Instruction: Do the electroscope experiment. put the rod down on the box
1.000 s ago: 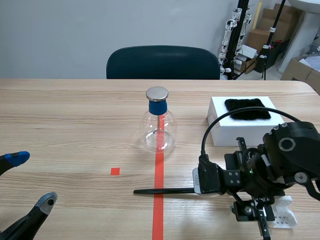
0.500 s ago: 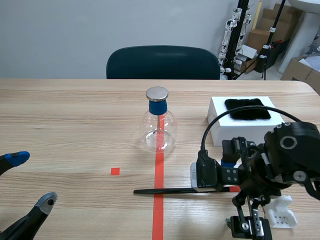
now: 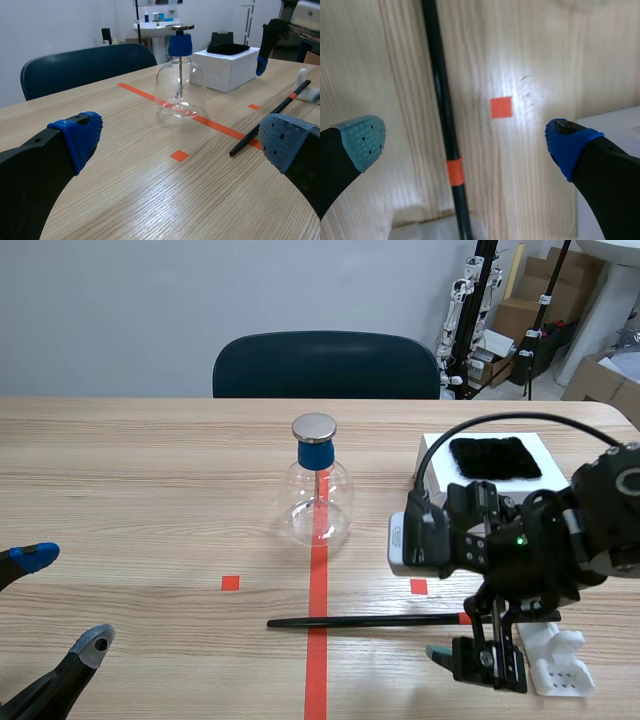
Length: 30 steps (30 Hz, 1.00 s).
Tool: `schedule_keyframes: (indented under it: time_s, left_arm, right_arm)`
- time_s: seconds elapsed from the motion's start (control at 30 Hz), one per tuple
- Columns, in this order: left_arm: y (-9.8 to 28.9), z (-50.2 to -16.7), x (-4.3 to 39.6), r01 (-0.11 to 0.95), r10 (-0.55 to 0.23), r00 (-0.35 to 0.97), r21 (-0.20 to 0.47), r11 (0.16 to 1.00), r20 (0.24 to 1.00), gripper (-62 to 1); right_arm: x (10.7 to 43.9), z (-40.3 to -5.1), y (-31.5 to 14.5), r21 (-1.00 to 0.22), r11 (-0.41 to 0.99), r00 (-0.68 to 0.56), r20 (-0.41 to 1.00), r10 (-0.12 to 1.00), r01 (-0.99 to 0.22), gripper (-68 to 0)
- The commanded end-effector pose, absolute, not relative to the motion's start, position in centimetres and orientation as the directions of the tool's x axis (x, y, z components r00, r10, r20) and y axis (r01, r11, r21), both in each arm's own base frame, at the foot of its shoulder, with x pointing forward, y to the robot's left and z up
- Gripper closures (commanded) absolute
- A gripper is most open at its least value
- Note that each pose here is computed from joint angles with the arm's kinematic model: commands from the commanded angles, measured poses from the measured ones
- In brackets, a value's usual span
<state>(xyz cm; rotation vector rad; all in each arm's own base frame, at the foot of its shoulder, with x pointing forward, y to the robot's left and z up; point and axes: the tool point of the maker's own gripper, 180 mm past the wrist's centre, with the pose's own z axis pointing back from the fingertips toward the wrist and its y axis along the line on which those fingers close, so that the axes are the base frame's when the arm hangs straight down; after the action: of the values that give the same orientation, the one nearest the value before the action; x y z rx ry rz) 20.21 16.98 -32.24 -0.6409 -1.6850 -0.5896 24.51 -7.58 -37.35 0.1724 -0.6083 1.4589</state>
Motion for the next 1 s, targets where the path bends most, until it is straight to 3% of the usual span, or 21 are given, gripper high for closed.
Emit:
schedule_keyframes:
  time_s: [0.0, 0.5, 0.97]
  left_arm:
    - [17.4, -31.2, 20.4, 0.686, 0.12, -0.205, 0.055, 0.725, 0.971, -62.3]
    - [17.4, -31.2, 20.4, 0.686, 0.12, -0.205, 0.055, 0.725, 0.971, -62.3]
    - [17.4, -31.2, 20.4, 0.686, 0.12, -0.205, 0.055, 0.725, 0.971, -62.3]
  right_arm:
    - [25.2, -36.1, -7.6, -0.273, 0.14, -0.026, 0.527, 0.85, -0.952, -67.9]
    - [22.3, -30.1, -2.4, -0.209, 0.159, -0.118, 0.886, 0.449, -0.965, -67.9]
    - [22.2, -29.3, -2.0, -0.209, 0.158, -0.129, 0.904, 0.407, -0.965, -67.9]
